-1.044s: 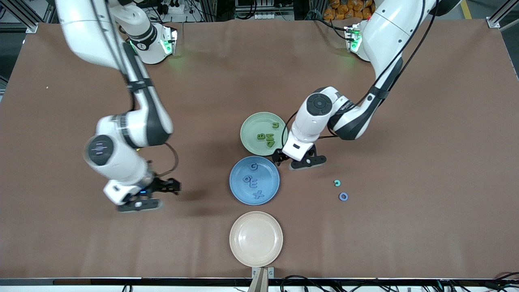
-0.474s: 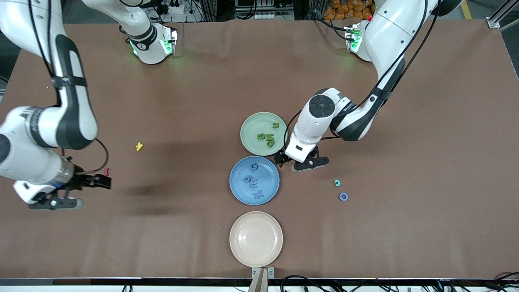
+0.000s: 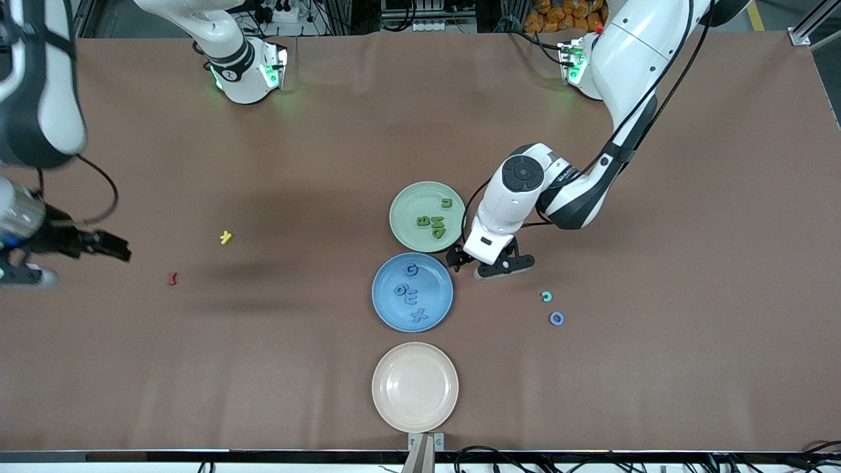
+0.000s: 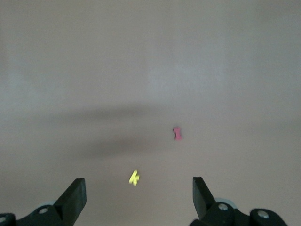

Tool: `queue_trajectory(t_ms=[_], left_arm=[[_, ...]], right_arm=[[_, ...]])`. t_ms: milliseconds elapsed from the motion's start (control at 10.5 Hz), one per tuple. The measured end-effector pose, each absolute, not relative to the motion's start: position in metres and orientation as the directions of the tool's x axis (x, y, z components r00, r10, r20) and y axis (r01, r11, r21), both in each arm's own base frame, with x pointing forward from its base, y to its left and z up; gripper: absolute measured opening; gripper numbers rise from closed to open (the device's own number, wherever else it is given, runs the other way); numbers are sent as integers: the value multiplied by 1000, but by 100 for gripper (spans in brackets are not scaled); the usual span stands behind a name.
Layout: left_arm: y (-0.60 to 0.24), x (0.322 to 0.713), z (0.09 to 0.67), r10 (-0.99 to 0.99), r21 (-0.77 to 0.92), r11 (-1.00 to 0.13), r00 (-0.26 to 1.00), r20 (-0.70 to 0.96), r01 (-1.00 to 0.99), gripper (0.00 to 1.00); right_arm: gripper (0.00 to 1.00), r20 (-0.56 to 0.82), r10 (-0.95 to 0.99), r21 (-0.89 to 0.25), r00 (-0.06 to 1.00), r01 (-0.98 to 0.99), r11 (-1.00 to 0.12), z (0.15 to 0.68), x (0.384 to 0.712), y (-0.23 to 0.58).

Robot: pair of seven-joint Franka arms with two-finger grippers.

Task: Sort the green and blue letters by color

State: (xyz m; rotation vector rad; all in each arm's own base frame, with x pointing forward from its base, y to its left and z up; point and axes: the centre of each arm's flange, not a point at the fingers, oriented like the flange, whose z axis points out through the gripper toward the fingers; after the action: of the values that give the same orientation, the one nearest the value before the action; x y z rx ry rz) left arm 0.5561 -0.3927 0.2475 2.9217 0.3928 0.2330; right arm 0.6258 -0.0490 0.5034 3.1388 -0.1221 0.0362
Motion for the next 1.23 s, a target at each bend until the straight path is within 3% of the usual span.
queue_trajectory(t_ms=[474, 664, 854, 1233], left_arm=[[-359, 589, 268, 288, 158, -952, 942, 171, 262, 100], [-335, 609, 285, 280, 101, -959, 946, 166, 266, 100], [-315, 620, 294, 265, 63, -964, 951, 158, 258, 100], [-253, 640, 311, 214, -20, -976, 968, 129, 219, 100]], right_arm=[[100, -49, -83, -38, 995, -85, -996, 622, 539, -52], [100, -59, -74, 22, 996, -73, -997, 670, 520, -50], [100, -33, -60, 41, 998, -59, -997, 696, 516, -38], [100, -57, -58, 55, 997, -55, -997, 641, 554, -35]])
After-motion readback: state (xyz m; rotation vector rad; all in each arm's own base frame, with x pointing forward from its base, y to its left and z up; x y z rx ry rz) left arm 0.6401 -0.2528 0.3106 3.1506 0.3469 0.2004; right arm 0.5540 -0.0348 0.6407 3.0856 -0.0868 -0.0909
